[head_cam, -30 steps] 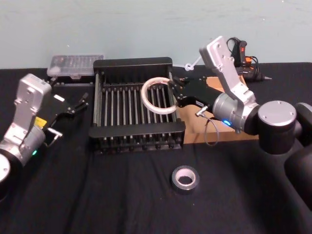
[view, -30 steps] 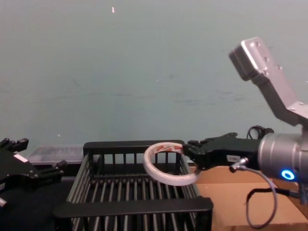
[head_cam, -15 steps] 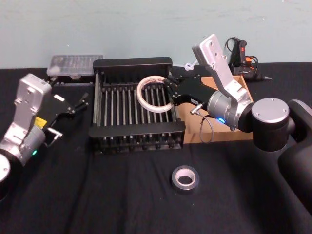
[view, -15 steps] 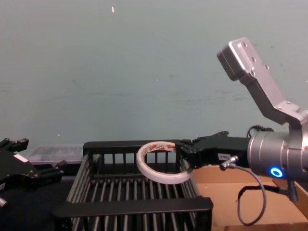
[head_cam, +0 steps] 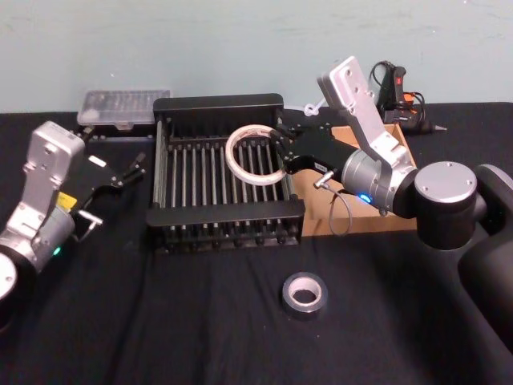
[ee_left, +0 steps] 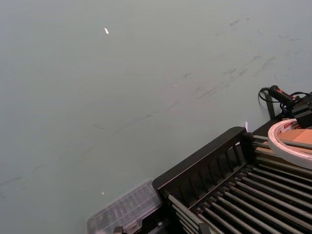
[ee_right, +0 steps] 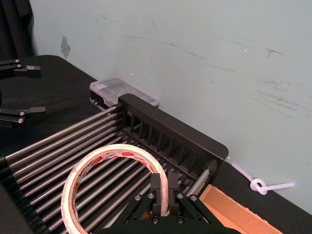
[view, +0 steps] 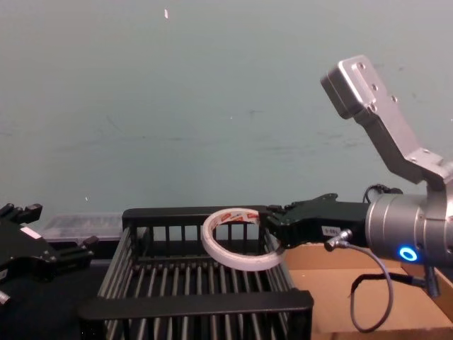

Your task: Pick up the white tape and place it into the black box , Pick up the silver tape and place it into the brown box.

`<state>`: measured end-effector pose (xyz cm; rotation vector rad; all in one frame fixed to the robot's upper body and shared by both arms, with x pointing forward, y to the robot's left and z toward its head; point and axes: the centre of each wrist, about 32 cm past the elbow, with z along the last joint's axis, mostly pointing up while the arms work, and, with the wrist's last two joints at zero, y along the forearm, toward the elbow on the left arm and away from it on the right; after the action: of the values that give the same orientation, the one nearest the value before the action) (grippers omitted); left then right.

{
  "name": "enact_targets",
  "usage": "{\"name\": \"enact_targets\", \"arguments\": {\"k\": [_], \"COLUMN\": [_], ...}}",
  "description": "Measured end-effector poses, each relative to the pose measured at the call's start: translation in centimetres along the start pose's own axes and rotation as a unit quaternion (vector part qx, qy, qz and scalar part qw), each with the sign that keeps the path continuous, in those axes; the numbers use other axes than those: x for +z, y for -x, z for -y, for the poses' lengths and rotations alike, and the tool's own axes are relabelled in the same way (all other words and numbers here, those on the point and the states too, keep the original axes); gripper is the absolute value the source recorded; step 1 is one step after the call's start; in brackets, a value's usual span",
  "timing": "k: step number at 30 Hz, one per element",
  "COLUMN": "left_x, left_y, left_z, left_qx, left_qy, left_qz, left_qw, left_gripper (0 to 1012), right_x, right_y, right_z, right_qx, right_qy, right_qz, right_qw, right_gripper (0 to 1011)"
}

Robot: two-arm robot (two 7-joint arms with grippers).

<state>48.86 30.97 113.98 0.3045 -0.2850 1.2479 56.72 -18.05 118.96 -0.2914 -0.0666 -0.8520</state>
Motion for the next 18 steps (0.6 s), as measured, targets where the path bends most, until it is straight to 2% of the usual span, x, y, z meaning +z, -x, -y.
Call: {"name": "enact_targets", "arguments": {"k": [5, 7, 13, 14, 17, 18], "left_x": [0.00, 0.00, 0.00, 0.00, 0.00, 0.00], "left_y": [0.00, 0.00, 0.00, 0.00, 0.00, 0.00], "left_z": [0.00, 0.00, 0.00, 0.00, 0.00, 0.00], "left_qx": [0.000, 0.000, 0.000, 0.000, 0.000, 0.000], "left_qy": [0.000, 0.000, 0.000, 0.000, 0.000, 0.000], "left_qz": [0.000, 0.000, 0.000, 0.000, 0.000, 0.000], "left_qw": [1.0000, 1.0000, 1.0000, 1.0000, 1.0000, 1.0000], "left_gripper": [1001, 1001, 1001, 1001, 1002, 1001], "right_x": [-0.01, -0.01, -0.02, -0.02, -0.03, -0.03], "right_y": [-0.01, -0.01, -0.02, -0.02, -0.02, -0.02], "right_z": [0.02, 0.03, 0.05, 0.05, 0.06, 0.06], "right_qx": [0.000, 0.000, 0.000, 0.000, 0.000, 0.000], "right_qy": [0.000, 0.000, 0.000, 0.000, 0.000, 0.000], "right_qz": [0.000, 0.000, -0.001, -0.001, -0.001, -0.001], "right_qw": [1.0000, 1.0000, 1.0000, 1.0000, 1.0000, 1.0000], "right_gripper": [91, 125, 311, 366, 422, 492]}}
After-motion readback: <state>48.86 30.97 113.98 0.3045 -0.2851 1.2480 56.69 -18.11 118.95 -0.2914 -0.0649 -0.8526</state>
